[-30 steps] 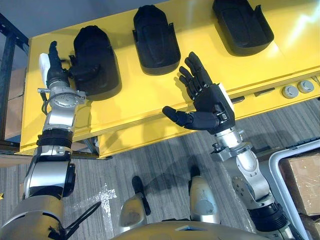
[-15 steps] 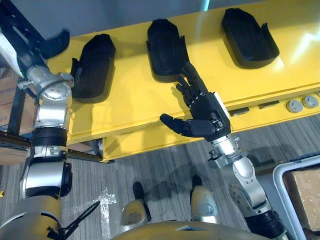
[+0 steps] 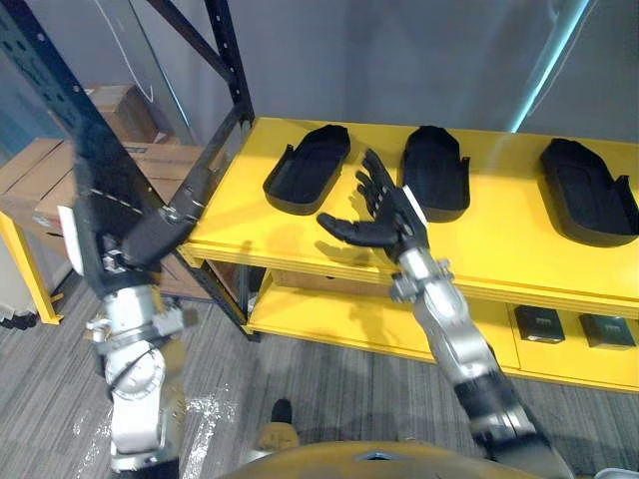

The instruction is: Walk over and take three plastic housings, then place them on the shelf

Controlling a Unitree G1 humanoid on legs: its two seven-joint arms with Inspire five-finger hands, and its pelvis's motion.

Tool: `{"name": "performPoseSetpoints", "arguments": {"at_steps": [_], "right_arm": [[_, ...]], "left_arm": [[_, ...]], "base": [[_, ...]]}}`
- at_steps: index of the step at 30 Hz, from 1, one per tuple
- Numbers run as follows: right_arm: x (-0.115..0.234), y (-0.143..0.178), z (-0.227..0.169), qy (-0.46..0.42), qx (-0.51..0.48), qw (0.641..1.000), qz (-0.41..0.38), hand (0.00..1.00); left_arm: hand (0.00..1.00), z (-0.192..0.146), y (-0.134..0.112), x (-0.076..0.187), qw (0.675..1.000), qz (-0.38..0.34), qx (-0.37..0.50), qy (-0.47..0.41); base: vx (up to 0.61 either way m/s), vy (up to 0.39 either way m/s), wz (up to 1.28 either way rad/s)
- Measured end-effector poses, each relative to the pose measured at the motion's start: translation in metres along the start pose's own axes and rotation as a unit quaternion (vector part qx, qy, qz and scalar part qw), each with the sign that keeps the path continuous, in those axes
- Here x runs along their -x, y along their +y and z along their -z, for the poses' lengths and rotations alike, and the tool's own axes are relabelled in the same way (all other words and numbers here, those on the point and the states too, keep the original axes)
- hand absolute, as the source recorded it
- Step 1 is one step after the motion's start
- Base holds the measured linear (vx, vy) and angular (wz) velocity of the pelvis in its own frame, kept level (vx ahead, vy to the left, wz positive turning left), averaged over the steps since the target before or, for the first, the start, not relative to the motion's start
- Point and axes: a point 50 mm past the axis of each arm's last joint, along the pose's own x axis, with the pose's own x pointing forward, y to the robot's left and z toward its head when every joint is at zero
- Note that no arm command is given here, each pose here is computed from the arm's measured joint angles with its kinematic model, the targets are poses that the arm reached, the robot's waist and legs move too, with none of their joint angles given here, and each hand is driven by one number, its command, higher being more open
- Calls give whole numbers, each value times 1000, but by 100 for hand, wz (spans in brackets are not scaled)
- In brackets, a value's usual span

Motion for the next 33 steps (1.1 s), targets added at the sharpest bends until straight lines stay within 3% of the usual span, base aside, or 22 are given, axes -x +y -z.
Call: {"name": "performPoseSetpoints", "arguments": {"at_steps": [2,5,15,25,33], "right_arm": [[-12,-10,-11,-10,-2,999,41,100],[-25,-14,-25,-28,2,997,65,100],[-49,-66,-64,-53,47,986,148,100],[-53,-74,-80,-76,64,977,186,100],[-59,-67,-85,-67,69,985,146,100]], "left_arm": [[100,14,-9,10,998,32,12,44],[100,28,0,22,996,18,15,92],[100,27,-14,15,994,38,70,72],[100,21,-35,4,992,68,102,32],[100,20,-35,3,992,62,103,29]], "base": [[-75,-45,44],[-46,-32,30],[-62,-3,10],[-21,-24,-5],[-32,-33,-5]]}}
